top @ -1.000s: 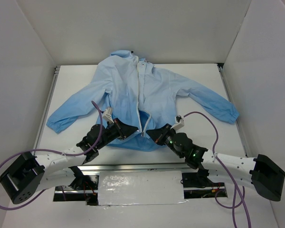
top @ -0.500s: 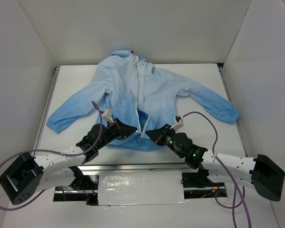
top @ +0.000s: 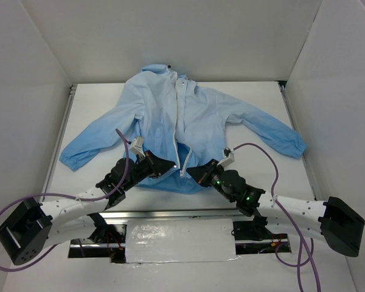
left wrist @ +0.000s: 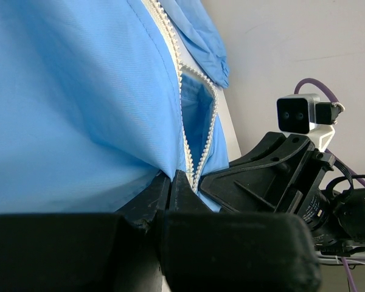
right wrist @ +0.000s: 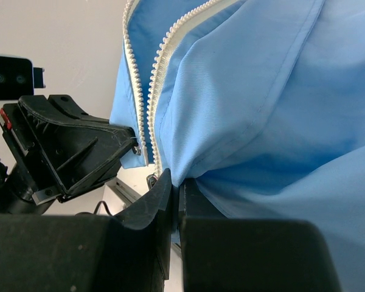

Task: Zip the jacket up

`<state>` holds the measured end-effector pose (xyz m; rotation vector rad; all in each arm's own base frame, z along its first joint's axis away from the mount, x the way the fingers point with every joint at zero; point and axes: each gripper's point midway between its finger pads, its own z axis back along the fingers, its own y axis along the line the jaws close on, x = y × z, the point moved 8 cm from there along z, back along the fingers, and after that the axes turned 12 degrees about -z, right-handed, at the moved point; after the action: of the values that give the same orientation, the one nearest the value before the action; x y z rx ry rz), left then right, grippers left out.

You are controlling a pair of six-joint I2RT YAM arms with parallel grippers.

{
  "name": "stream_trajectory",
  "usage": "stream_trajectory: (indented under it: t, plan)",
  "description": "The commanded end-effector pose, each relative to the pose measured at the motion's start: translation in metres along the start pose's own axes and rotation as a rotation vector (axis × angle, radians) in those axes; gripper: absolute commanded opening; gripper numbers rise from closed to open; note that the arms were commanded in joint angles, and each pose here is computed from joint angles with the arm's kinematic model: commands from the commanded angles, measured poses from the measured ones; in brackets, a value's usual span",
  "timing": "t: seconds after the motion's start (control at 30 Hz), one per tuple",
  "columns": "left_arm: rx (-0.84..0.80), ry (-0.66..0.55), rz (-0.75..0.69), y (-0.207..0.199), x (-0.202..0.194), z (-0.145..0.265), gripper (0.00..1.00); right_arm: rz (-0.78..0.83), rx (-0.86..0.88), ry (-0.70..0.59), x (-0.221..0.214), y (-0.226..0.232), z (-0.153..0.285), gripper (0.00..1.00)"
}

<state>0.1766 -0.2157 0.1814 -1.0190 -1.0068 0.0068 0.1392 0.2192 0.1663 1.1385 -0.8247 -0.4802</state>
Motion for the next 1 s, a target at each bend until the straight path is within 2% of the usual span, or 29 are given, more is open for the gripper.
stream_trajectory:
  t: [0.0, 0.97]
  plan:
    - [-0.059, -0.074, -0.022, -0.0159, 0.0183, -0.0026, 0.00, 0.000, 0.052, -0.047, 0.0084, 0.0177, -0.0045, 0.00]
    - [-0.076, -0.061, 0.004, -0.0125, 0.0118, -0.0075, 0.00, 0.021, 0.049, -0.083, 0.0144, 0.0242, -0.0083, 0.00]
